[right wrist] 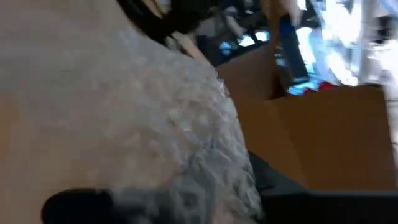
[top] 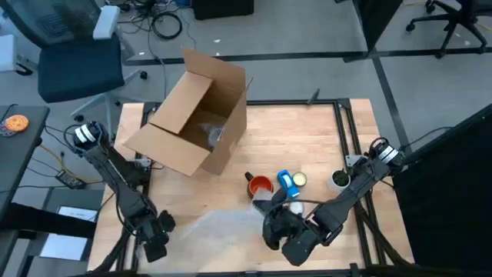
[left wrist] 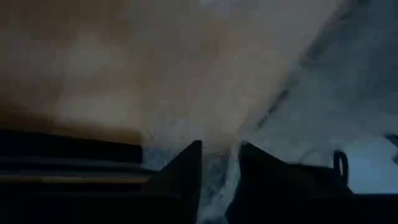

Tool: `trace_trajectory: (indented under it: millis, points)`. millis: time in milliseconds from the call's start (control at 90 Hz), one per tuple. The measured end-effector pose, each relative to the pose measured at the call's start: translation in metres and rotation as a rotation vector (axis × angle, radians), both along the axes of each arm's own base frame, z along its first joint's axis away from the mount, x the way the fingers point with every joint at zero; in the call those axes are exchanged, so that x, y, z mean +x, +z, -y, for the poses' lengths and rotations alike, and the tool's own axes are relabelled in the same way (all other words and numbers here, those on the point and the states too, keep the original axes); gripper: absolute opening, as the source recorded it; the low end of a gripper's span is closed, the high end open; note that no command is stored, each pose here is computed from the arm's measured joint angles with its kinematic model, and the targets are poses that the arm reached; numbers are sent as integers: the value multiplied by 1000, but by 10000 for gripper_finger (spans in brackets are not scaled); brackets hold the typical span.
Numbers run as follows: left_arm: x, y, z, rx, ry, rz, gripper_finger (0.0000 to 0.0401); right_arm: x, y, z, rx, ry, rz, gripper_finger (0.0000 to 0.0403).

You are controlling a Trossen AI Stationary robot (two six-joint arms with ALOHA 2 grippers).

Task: Wrap mug
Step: Wrap the mug with the bubble wrap

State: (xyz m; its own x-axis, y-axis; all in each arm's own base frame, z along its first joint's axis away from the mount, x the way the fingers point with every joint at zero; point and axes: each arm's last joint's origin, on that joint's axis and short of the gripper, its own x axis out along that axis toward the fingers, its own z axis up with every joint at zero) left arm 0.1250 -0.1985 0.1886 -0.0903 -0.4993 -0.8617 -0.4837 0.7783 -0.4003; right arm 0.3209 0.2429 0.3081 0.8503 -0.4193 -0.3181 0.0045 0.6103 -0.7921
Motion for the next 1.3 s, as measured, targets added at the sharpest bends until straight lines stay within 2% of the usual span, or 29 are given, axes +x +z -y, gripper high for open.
trace_trajectory:
  millis: [111,278,411,567,644,733,800,867,1089,1178,1300]
  points:
    - [-1,0,1,10,-1,12,121,-3,-13,-6,126,105,-67,48]
    - [-2,0,2,11,3,28,142,-16,-36,-14,303,155,-172,102]
    - [7,7,13,-108,18,144,145,-24,-53,-17,559,136,-278,142]
    - [15,37,28,-204,53,242,145,-27,-59,-21,845,95,-387,172]
    - [15,53,33,-187,58,292,145,-28,-59,-24,965,89,-444,179]
    - [17,66,37,-131,80,442,144,-28,-58,-28,1073,108,-493,182]
    - [20,68,37,-87,110,545,144,-29,-55,-28,1111,108,-510,183]
    - [22,64,38,-71,115,569,144,-32,-51,-25,1121,89,-515,181]
    - [25,22,52,-54,33,380,144,-46,-42,-13,1146,-47,-565,179]
    - [30,4,51,-11,21,332,144,-51,-45,-9,1135,-133,-598,178]
    - [37,-14,42,53,29,264,144,-59,-53,0,1098,-260,-728,190]
